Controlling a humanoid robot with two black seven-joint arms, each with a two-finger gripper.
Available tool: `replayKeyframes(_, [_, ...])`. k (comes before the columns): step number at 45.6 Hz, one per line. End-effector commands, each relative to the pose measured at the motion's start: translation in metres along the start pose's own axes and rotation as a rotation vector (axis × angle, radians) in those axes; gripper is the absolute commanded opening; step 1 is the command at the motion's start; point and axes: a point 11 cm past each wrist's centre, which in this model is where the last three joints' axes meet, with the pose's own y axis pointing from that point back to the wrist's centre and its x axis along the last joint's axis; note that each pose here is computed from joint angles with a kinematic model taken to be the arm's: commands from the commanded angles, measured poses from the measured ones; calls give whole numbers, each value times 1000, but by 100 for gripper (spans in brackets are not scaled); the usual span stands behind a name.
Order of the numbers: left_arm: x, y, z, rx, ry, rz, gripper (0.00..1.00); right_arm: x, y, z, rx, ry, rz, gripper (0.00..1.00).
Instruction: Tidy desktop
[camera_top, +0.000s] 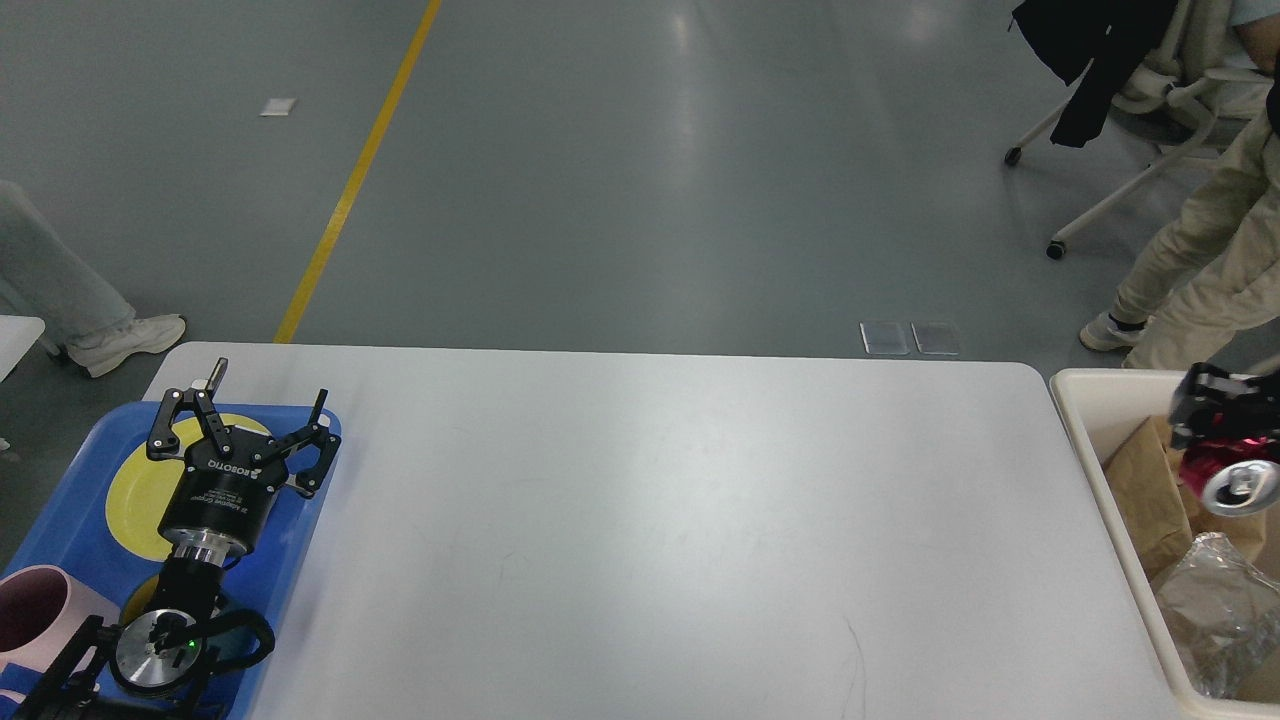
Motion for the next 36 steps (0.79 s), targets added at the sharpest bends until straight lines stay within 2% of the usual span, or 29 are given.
replayKeyframes(1, [0, 0, 0, 0, 0, -1, 97, 22, -26, 76, -93, -84, 79, 0])
replayKeyframes(7, [0, 0, 0, 0, 0, 1, 96, 28, -66, 122, -165, -135, 123, 0])
replayKeyframes(13, [0, 0, 0, 0, 0, -1, 97, 9, -124, 149, -200, -172, 140, 0])
replayKeyframes(20, [0, 0, 0, 0, 0, -1, 97, -7, -172, 151, -231, -138, 187, 0])
replayKeyframes(26, [0, 0, 0, 0, 0, -1, 97, -39, -214, 149, -264, -71, 232, 0])
replayKeyframes(36, [0, 0, 0, 0, 0, 1, 97, -84, -257, 131, -287, 26, 346, 0])
